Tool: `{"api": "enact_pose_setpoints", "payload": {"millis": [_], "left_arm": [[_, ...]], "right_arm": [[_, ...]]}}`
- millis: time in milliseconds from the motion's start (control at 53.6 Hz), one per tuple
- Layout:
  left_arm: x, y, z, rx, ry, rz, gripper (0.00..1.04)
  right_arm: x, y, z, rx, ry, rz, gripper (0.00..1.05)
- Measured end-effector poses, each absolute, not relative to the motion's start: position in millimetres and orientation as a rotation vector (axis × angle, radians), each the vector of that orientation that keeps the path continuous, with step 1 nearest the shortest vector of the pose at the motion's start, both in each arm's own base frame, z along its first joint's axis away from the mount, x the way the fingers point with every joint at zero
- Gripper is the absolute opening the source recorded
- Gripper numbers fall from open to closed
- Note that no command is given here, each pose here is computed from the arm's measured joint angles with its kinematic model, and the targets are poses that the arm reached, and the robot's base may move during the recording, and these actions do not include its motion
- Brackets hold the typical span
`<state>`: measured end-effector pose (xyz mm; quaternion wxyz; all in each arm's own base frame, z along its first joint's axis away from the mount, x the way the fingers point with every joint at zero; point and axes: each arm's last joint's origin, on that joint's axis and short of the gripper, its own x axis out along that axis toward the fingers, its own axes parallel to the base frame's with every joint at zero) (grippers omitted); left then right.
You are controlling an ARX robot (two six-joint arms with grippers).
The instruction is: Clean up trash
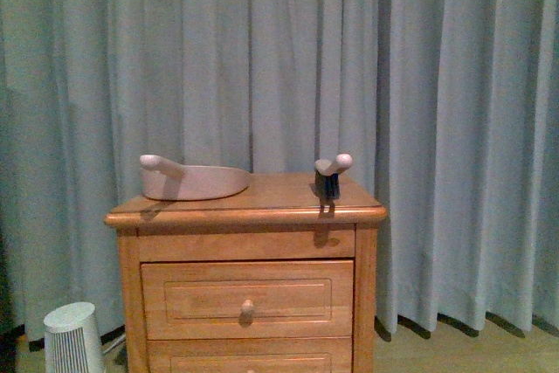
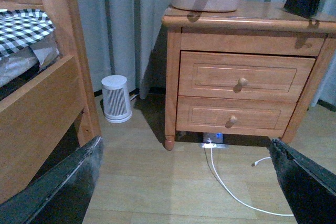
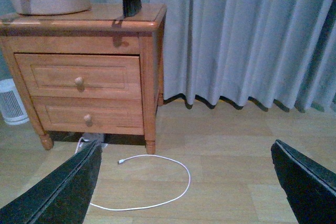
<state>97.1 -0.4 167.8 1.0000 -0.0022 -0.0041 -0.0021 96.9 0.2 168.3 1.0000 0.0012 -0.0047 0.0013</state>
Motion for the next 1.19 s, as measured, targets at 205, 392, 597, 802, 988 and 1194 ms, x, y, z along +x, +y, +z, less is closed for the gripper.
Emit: {"api": "enact_pose_setpoints", "payload": {"millis": [205, 392, 597, 802, 988, 1194], "left_arm": [[97.1, -0.4, 167.8, -0.004, -0.008, -0.004, 0.97], [97.1, -0.4, 167.8, -0.004, -0.008, -0.004, 0.97], [97.1, -0.4, 167.8, -0.004, -0.008, -0.004, 0.97], [97.1, -0.4, 167.8, -0.004, -0.008, -0.004, 0.97], [97.1, -0.4, 167.8, -0.004, -0.008, -0.004, 0.97], [97.1, -0.4, 167.8, -0.004, -0.008, -0.004, 0.97]], "right_arm": [[96.9, 0.2, 168.3, 0.002, -0.009, 0.003, 0.97], [96.9, 0.2, 168.3, 0.002, -0.009, 0.003, 0.97], [96.9, 0.2, 168.3, 0.002, -0.009, 0.003, 0.97], [96.9, 0.2, 168.3, 0.002, -0.009, 0.003, 0.97], [96.9, 0.2, 168.3, 0.002, -0.009, 0.003, 0.97], [96.9, 0.2, 168.3, 0.002, -0.009, 0.003, 0.97]]}}
